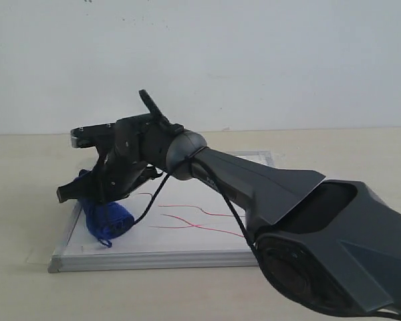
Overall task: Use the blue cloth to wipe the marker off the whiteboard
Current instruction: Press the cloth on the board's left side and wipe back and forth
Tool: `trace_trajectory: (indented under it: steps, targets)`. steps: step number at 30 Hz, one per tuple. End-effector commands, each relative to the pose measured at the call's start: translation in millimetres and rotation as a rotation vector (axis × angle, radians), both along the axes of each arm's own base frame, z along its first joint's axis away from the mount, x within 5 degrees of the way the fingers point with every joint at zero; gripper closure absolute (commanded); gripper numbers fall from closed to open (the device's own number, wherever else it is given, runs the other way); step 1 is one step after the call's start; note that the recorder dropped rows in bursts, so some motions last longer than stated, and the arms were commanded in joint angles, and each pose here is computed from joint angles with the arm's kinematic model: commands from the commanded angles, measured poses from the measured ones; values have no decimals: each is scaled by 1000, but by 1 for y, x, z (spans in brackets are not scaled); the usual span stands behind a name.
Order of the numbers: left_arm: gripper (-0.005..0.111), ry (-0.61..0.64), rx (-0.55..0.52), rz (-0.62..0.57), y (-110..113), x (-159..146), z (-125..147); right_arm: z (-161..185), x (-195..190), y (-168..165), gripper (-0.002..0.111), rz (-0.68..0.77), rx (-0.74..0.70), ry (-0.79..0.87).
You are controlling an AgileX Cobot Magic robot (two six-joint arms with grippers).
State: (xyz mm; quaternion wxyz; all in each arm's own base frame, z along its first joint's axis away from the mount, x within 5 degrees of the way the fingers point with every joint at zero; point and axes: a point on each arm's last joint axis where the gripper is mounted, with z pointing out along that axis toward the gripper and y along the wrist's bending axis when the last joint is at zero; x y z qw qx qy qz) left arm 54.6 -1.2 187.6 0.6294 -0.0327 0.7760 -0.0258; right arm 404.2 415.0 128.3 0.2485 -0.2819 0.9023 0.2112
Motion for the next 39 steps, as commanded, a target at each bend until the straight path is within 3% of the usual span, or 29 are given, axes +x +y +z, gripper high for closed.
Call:
trace_trajectory:
  steps: [1, 4, 6, 8, 10, 11, 13, 16, 18, 19, 22, 24, 26, 29, 31, 33, 39]
  targets:
    - [103, 3, 11, 2, 0, 0, -1, -19, 6, -26, 109, -134, -290, -9]
    - [103, 3, 11, 2, 0, 0, -1, -16, 15, -53, 109, -259, -562, -125]
    - [103, 3, 11, 2, 0, 0, -1, -13, 18, -57, 109, -268, -596, -152]
    - [103, 3, 11, 2, 0, 0, -1, -11, 18, -51, 109, -257, -531, -148]
    - [103, 3, 11, 2, 0, 0, -1, -13, 11, -29, 109, -176, -306, -72]
    - [103, 3, 11, 2, 0, 0, -1, -13, 6, -12, 109, -99, -123, -21]
    - [103, 3, 11, 2, 0, 0, -1, -19, -5, 7, 109, 6, 19, 29]
    - [103, 3, 11, 2, 0, 0, -1, -26, 0, -5, 109, -43, -121, -10]
    - [103, 3, 11, 2, 0, 0, -1, -25, 21, -32, 109, -261, -282, -117]
    - [103, 3, 11, 2, 0, 0, -1, -24, 25, -38, 109, -293, -300, -134]
    - [103, 3, 11, 2, 0, 0, -1, -22, 23, -30, 109, -282, -183, -74]
    - [103, 3, 11, 2, 0, 0, -1, -22, 13, -9, 109, -170, -72, -68]
    - [103, 3, 11, 2, 0, 0, -1, -19, 1, 6, 109, -44, -55, -120]
    - [103, 3, 11, 2, 0, 0, -1, -22, 0, 0, 109, -15, -178, -148]
    - [103, 3, 11, 2, 0, 0, -1, -25, 6, -22, 109, -63, -427, -187]
    - [103, 3, 11, 2, 0, 0, -1, -26, 10, -38, 109, -99, -574, -194]
    - [103, 3, 11, 2, 0, 0, -1, -25, 19, -67, 109, -160, -756, -163]
